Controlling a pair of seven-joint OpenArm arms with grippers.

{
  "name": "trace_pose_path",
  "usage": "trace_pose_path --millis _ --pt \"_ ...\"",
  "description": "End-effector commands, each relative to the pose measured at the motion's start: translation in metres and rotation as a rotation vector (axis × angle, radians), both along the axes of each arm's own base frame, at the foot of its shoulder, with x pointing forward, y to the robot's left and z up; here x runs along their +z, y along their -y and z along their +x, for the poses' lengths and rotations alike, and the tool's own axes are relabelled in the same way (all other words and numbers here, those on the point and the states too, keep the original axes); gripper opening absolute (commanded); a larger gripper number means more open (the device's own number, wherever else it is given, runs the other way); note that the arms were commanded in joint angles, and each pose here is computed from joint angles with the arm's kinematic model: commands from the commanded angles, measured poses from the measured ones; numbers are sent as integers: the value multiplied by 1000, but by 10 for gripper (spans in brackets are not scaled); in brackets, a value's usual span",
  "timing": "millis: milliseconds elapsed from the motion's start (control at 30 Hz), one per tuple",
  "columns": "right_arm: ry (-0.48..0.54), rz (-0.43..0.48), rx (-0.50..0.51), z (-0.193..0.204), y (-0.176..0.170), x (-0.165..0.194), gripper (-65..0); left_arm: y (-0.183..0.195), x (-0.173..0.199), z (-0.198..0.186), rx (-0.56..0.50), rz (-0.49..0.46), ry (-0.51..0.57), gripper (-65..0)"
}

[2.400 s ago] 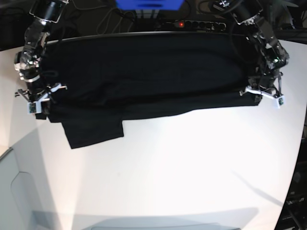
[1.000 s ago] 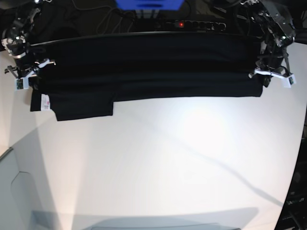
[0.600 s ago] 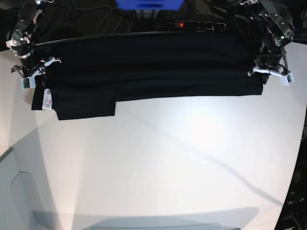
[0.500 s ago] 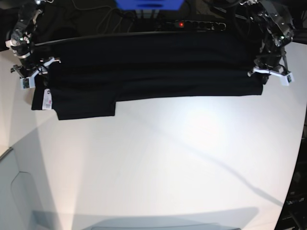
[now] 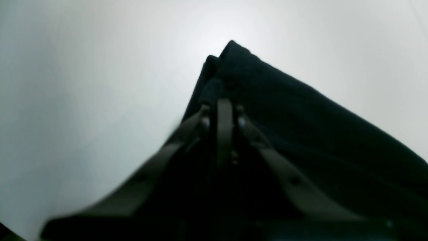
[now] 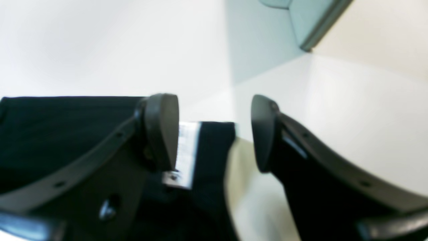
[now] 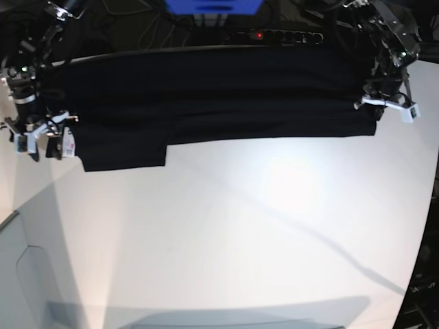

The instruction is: Fold the T-shirt properly

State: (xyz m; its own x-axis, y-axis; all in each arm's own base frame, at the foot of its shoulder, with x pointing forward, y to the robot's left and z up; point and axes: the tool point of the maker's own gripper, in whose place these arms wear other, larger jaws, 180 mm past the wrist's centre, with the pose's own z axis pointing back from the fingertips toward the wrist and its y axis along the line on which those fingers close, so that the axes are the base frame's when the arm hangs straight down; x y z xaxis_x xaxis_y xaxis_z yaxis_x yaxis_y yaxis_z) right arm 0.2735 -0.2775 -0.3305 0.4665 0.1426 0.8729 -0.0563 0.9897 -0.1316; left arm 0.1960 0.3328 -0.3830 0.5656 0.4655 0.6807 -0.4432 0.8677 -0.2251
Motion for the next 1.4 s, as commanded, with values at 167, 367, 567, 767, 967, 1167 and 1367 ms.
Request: trace_pose_path --millis 167,367,567,767,967,1167,1367 --pt "-51 52 111 56 -28 -11 -301 -5 10 5 0 22 30 -649" --pt "-165 55 109 79 -30 -49 -302 -5 10 4 0 22 28 -649" --pt "-224 97 106 75 -31 -78 -302 -6 10 3 1 22 27 -649" --pt "-261 101 108 56 -33 -93 -306 -6 10 3 3 23 27 -649" --pt "-267 106 106 52 -33 -96 -506 -6 10 3 1 22 27 -649" --pt "-159 32 111 62 -28 -55 -650 -5 9 4 0 22 27 -649" --pt "-42 -77 138 45 -40 -3 -650 -5 9 4 0 22 27 -649"
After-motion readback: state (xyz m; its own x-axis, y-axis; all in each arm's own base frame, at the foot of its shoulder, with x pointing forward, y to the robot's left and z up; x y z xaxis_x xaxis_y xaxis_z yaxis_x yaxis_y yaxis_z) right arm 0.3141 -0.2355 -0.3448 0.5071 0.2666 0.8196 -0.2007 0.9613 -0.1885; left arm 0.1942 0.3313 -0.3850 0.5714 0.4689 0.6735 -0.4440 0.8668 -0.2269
